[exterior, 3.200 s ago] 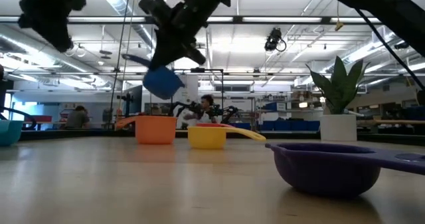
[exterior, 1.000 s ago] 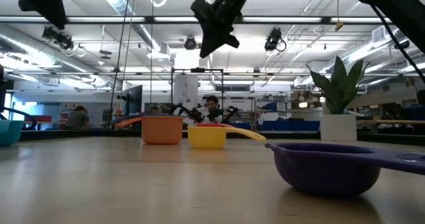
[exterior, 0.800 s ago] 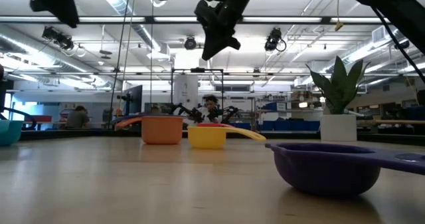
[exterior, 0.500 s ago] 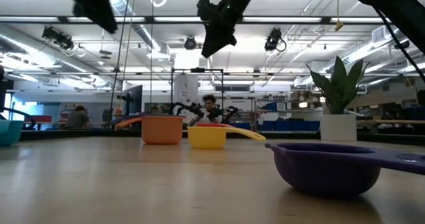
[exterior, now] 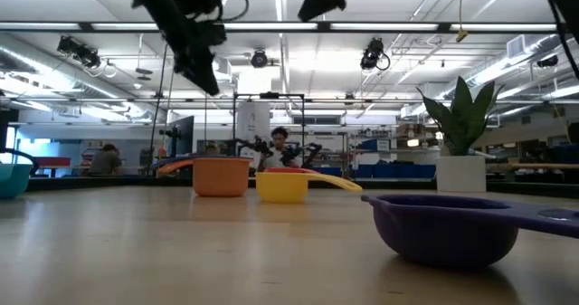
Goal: Nest measuring cups in basket
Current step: Stack the red measuring cup on top of the blue measuring cup
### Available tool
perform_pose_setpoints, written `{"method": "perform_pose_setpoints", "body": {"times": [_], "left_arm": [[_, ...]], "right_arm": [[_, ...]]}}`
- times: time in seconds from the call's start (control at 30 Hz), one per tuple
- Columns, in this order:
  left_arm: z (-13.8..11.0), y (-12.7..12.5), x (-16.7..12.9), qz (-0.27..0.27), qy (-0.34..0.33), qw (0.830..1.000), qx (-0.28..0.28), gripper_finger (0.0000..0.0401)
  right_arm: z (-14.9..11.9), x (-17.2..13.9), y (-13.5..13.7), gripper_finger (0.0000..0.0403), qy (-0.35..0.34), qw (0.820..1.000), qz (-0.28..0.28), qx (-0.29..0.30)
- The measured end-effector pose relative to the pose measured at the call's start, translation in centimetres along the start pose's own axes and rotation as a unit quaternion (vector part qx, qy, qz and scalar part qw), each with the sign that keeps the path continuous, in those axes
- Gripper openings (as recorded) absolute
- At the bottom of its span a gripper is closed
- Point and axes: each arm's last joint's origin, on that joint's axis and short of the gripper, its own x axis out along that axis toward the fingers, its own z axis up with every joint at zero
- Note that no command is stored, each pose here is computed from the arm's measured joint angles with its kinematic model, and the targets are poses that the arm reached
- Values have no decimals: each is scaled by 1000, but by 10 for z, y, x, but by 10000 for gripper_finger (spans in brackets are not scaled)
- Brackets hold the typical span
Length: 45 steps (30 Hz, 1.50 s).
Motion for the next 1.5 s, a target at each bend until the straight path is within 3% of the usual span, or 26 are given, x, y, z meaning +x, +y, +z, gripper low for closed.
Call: {"method": "perform_pose_setpoints", "body": {"times": [0.23,0.43,0.63,0.8,1.3,1.5], "left_arm": [[9,0,61,-80,-22,993,84,112],[41,-3,93,-89,-30,987,127,112],[71,1,124,-112,43,985,123,112],[73,0,147,-137,116,974,136,112],[67,-19,183,-155,122,959,203,112],[66,-23,193,-117,127,961,217,112]], "right_arm": [[1,-45,-16,107,-38,998,-37,33],[-1,-56,-27,107,-42,996,-63,42],[-4,-56,-35,107,-37,995,-74,48],[-6,-56,-42,107,-34,995,-83,51],[-9,-56,-51,107,-29,994,-96,35],[-9,-56,-52,107,-28,994,-97,32]]}}
